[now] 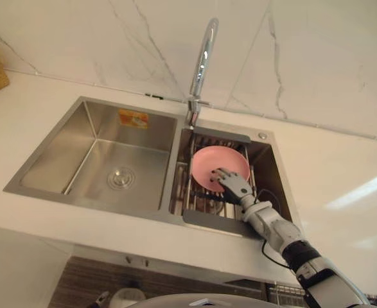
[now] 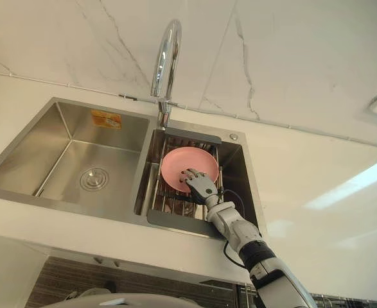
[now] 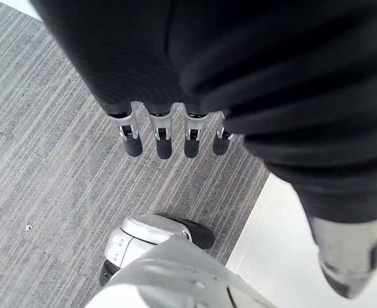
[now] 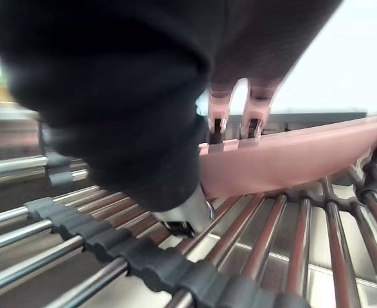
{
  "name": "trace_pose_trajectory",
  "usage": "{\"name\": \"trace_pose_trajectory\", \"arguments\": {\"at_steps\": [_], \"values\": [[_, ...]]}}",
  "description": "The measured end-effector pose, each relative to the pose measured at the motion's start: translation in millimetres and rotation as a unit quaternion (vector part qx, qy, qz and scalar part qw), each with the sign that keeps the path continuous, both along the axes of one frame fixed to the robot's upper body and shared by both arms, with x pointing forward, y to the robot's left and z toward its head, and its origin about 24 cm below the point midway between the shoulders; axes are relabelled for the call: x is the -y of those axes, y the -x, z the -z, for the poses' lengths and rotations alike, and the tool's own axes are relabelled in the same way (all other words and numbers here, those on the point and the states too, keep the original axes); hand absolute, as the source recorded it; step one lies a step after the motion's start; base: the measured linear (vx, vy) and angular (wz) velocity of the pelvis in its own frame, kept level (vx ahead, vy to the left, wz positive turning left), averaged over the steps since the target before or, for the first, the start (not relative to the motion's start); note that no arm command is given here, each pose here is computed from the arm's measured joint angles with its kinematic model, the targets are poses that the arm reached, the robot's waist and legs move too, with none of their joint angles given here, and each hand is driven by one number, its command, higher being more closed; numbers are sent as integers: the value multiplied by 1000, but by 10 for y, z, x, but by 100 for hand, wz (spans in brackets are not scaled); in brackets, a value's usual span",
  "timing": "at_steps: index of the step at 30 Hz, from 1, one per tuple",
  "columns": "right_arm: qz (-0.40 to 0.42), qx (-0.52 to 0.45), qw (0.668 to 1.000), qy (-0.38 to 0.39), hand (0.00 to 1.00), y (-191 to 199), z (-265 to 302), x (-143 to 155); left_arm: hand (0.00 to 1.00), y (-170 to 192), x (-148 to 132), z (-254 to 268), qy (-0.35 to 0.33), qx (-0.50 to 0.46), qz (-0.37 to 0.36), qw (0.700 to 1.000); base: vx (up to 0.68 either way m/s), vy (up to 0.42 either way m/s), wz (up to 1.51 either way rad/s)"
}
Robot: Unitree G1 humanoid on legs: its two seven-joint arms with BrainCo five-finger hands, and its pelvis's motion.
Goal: Walk over to the sink, pick up the cup, carry it to the dishwasher, place the cup inside the dishwasher, then close the dishwasher door
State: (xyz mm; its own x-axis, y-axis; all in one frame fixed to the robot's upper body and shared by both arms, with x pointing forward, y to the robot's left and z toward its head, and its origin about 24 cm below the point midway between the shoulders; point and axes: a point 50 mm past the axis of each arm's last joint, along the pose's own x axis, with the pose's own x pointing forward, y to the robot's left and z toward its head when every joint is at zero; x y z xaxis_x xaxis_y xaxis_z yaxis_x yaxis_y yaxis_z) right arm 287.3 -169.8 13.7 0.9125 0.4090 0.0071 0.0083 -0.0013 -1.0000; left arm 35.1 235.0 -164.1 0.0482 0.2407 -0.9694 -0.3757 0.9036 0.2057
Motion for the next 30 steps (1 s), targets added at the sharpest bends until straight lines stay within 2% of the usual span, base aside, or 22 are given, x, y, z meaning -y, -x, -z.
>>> {"name": "trace_pose_trajectory", "arguments": {"at_steps": [2,9,21,30], "values": [[11,40,999,-23,100,-18,-63,29,0,-25,3,-5,-1,6,3,1000,0,0,0],[27,79,995,-47,100,-39,-132,64,0,-49,26,-5,-6,12,24,1000,-5,2,2],[26,89,995,-46,100,-64,-182,66,0,-5,49,1,2,14,23,1000,-7,2,6],[36,136,989,-43,100,-142,-419,124,0,23,65,4,4,16,17,1000,0,0,0]]}}
